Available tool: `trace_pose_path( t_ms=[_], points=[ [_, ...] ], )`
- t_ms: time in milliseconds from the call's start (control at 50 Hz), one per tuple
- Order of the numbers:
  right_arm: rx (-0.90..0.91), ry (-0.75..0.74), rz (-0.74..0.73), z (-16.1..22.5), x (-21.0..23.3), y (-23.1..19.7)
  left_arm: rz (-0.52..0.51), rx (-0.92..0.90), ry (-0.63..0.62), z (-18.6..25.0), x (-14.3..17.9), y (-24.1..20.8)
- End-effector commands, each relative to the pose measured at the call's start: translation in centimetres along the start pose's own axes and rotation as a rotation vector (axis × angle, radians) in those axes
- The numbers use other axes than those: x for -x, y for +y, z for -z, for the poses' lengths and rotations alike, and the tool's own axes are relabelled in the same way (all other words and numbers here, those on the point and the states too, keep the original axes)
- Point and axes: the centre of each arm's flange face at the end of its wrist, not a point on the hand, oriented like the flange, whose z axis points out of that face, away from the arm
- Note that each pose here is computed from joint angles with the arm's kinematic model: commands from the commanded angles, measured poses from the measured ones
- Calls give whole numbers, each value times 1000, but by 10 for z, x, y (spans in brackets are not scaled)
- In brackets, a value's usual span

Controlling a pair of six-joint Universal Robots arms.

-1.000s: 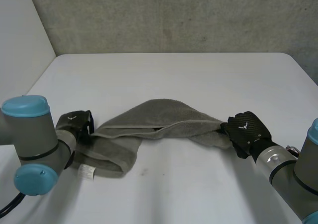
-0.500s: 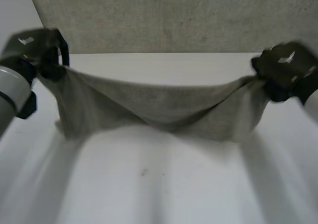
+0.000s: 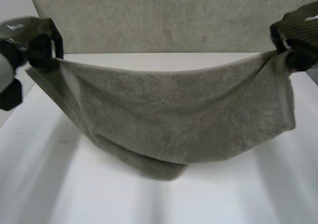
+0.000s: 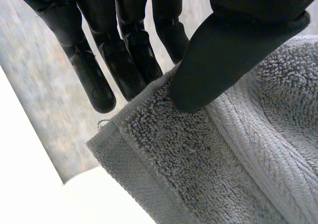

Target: Fold the towel.

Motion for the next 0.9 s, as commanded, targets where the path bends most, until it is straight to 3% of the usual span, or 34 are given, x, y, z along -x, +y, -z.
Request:
trace_pose_path(
  t_ms=[20, 60, 120, 220, 280, 320, 340, 440, 560, 660, 780, 900],
  points=[
    [-82, 35, 62, -63, -1, 18, -3, -5, -1, -67, -1, 14],
    [-161, 96, 90, -79, -9, 10, 6, -70, -6, -80, -1, 0],
    [-424, 316, 98, -98, -31, -29, 71, -324, -22, -91, 2, -67],
    [-551, 399, 39, -101, -41, -39, 181, -432, -45, -85, 7, -95],
    [-502, 321, -13, -104, -29, -20, 229, -380, -49, -85, 7, -82],
    [-424, 197, -38, -107, -3, 7, 238, -224, -46, -90, 4, -36],
    [-383, 131, -47, -109, 12, 22, 238, -223, -46, -90, 4, -36],
    [-257, -69, -46, -113, 64, 80, 228, -2, -52, -84, 0, 50],
    [-114, -223, 15, -109, 113, 146, 221, 89, -40, -76, -4, 107],
    [-36, -275, 80, -100, 130, 176, 212, 178, -33, -59, -9, 153],
    [-9, -291, 96, -88, 132, 184, 176, 208, -24, -49, -11, 161],
    [-25, -230, 66, -72, 116, 164, 156, 182, -31, -40, -8, 152]
  ],
)
